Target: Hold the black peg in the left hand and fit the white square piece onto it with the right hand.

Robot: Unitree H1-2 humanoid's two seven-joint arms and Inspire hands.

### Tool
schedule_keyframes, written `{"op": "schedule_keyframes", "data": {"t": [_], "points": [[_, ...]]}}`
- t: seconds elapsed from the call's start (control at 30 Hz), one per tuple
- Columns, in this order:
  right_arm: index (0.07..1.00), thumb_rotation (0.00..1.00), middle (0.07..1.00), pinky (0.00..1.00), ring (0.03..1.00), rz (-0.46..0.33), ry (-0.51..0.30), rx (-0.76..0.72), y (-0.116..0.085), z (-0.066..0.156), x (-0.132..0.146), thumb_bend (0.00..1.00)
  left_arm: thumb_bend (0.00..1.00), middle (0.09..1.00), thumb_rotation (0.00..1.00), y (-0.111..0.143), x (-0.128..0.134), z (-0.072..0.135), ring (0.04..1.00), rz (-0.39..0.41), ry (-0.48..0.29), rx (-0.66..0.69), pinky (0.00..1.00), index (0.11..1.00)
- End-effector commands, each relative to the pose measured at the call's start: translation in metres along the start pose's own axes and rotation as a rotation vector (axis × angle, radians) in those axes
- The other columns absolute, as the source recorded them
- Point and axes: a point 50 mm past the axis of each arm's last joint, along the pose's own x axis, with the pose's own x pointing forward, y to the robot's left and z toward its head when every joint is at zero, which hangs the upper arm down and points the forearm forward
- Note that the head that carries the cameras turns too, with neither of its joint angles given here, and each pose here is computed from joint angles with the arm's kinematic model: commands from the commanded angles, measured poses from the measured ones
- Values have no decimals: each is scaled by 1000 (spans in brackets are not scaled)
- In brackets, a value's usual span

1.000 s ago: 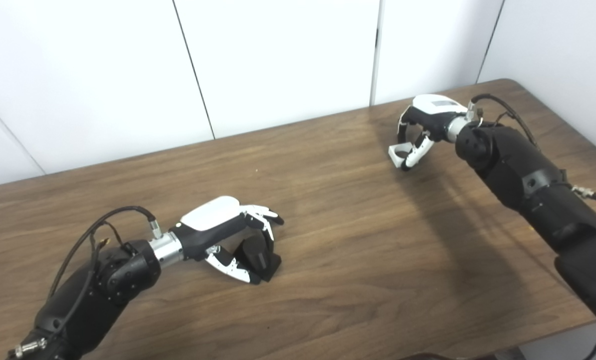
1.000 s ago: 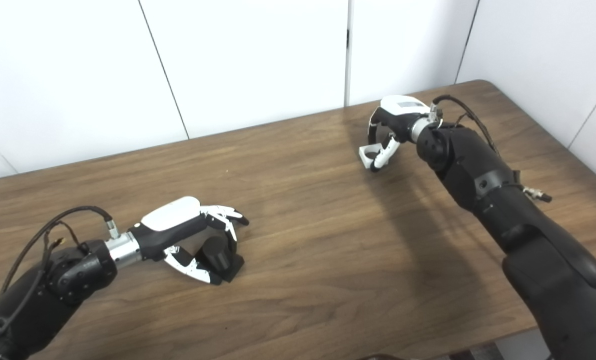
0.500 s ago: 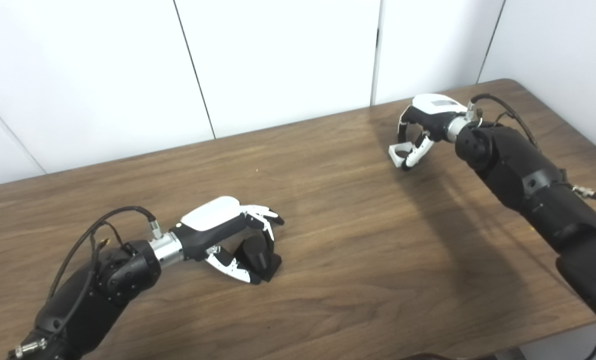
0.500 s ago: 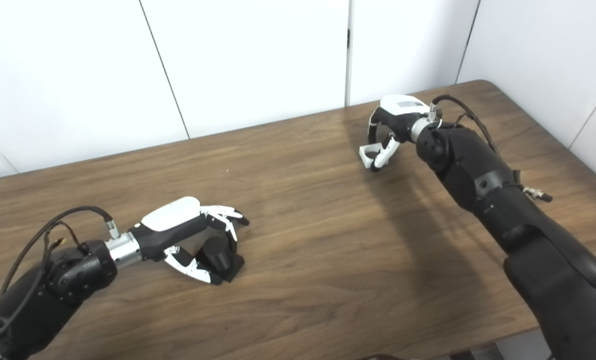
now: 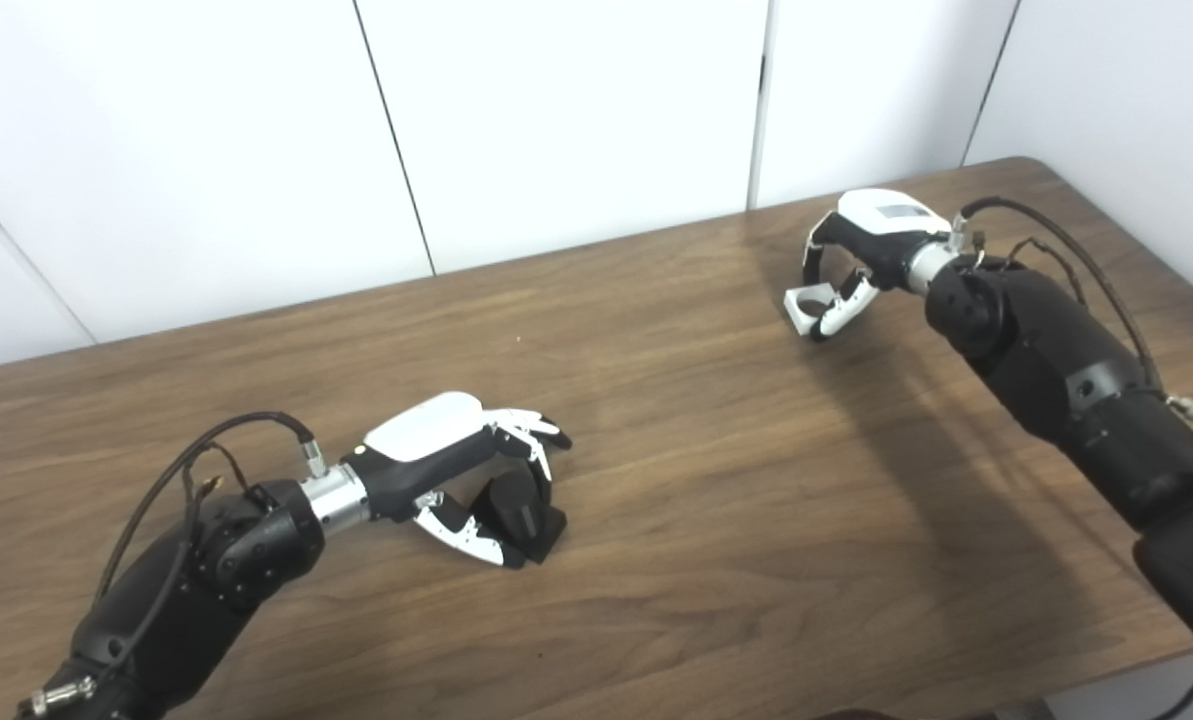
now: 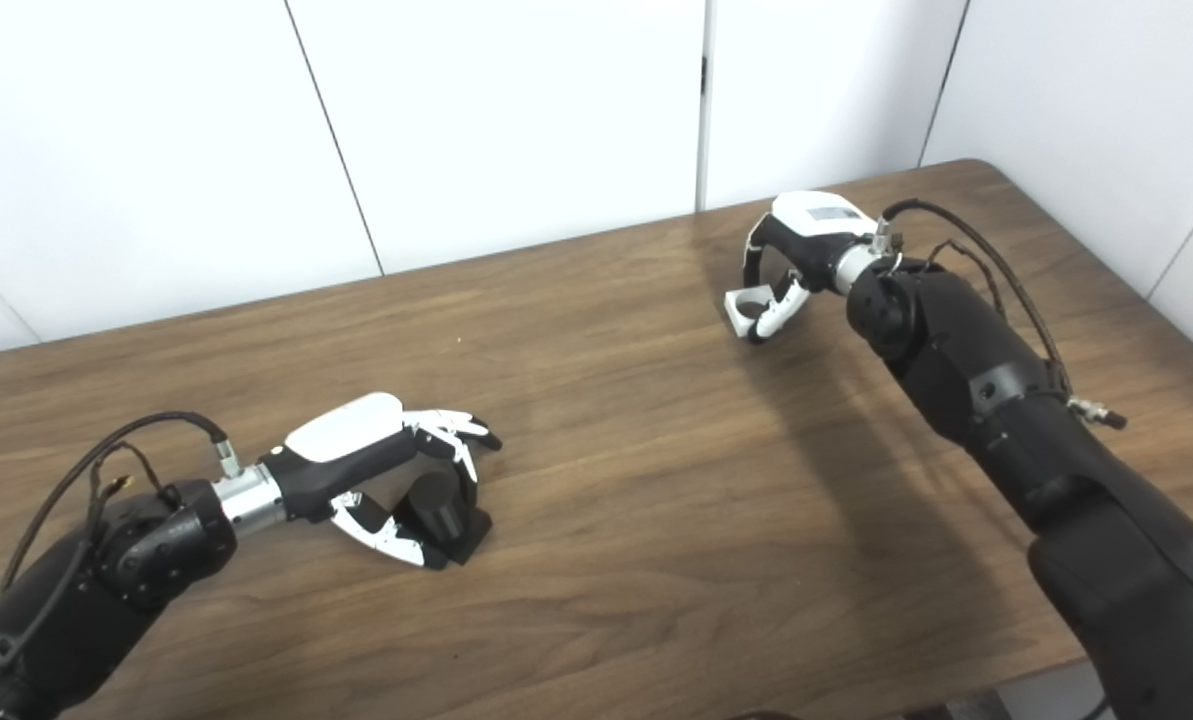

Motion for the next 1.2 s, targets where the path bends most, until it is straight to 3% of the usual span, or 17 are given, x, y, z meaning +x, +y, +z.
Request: {"op": "schedule_keyframes", "data": {"t": [0.0,0.6,0.87,1.17], "points": [[484,136,817,729,846,-68,-20,-29,-32,-2,-5,514,523,860,65,-69,-40,-23,900,-316,151,12,820,489],[484,140,809,740,839,-99,-211,-110,-72,36,-28,515,523,865,64,-65,-37,-21,898,-316,151,7,817,490],[482,142,811,698,836,-98,-359,-123,-90,66,-44,514,523,869,62,-65,-33,-18,907,-314,147,-10,818,490],[482,142,815,710,835,-102,-478,-93,-95,98,-61,515,522,872,60,-63,-31,-21,907,-285,164,-49,823,490]]}}
